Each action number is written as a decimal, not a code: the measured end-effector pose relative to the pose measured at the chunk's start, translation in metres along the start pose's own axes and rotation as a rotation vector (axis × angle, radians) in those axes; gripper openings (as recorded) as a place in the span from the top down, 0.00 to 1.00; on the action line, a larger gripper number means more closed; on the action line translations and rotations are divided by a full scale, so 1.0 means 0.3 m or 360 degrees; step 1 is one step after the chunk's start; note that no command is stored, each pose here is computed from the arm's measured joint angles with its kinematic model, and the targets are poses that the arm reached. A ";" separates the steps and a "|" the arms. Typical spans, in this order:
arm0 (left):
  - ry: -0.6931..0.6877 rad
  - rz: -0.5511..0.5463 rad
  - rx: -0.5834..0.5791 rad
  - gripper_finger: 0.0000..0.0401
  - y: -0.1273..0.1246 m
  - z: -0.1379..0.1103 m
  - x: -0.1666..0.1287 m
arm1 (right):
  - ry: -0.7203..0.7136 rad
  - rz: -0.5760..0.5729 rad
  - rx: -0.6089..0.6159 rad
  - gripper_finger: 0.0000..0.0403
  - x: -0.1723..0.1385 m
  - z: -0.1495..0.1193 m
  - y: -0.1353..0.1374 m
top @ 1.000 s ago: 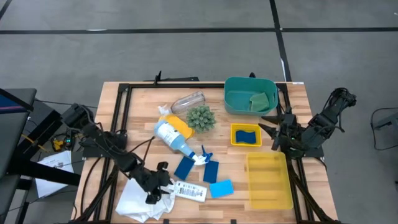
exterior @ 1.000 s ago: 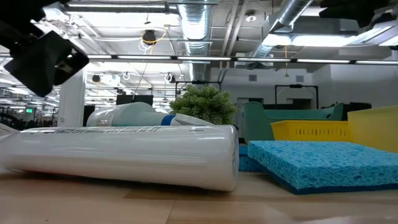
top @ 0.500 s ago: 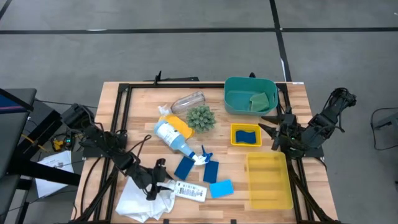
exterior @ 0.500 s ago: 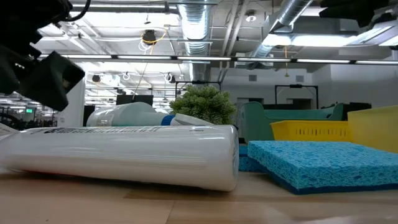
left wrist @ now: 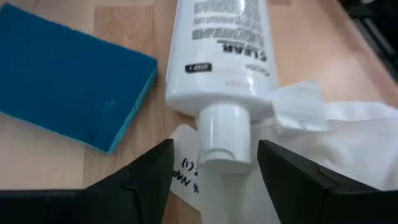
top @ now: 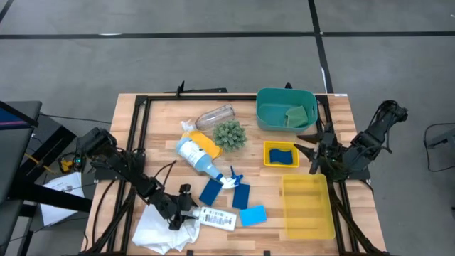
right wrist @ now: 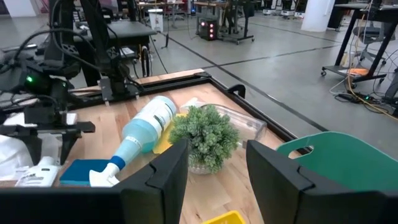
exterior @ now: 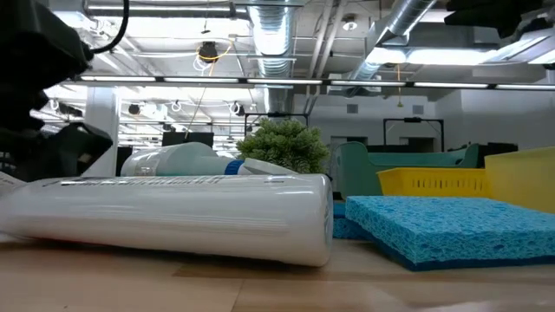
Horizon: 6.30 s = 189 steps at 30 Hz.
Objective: Pick & Place Kitchen Items
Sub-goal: Put the white bottle into the yellow bin
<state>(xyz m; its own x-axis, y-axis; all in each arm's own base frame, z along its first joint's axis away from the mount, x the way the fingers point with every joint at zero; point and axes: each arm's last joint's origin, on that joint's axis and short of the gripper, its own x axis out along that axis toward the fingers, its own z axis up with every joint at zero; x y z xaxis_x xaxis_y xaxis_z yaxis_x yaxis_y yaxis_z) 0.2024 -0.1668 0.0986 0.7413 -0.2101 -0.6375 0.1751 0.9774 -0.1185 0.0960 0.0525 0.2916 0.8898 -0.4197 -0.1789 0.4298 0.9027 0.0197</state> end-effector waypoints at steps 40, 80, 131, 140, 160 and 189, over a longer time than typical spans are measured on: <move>-0.0236 -0.0074 0.0317 0.73 0.037 0.193 -0.265 | -0.0003 -0.0003 0.0003 0.62 0.000 0.001 -0.001; 0.0677 0.0510 0.0948 0.73 0.052 0.534 -0.446 | 0.0006 -0.0001 0.0045 0.62 0.000 -0.005 -0.002; 0.1216 0.0047 -0.0131 0.73 0.284 0.662 -0.603 | 0.0012 -0.0015 -0.0039 0.62 0.000 -0.009 -0.005; 0.0935 0.0221 -0.0160 0.73 0.332 0.669 -0.764 | -0.0009 -0.0060 -0.0039 0.62 0.000 -0.008 -0.008; 0.1436 -0.0019 -0.0463 0.73 0.209 0.666 -0.476 | -0.0006 -0.0055 -0.0110 0.62 0.000 -0.008 -0.008; 0.1800 -0.0040 -0.1154 0.73 0.349 0.514 -0.396 | -0.0135 -0.0028 -0.0202 0.62 -0.015 0.047 -0.021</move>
<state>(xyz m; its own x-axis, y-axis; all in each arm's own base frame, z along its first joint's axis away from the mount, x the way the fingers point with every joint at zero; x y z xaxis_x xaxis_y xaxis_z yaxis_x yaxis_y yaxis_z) 0.2326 -0.0432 0.2793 -0.2568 -0.4372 -0.8619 -0.4603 0.8395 -0.2887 0.0914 0.0475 0.3061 0.8943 -0.4374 -0.0944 0.4275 0.8975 -0.1085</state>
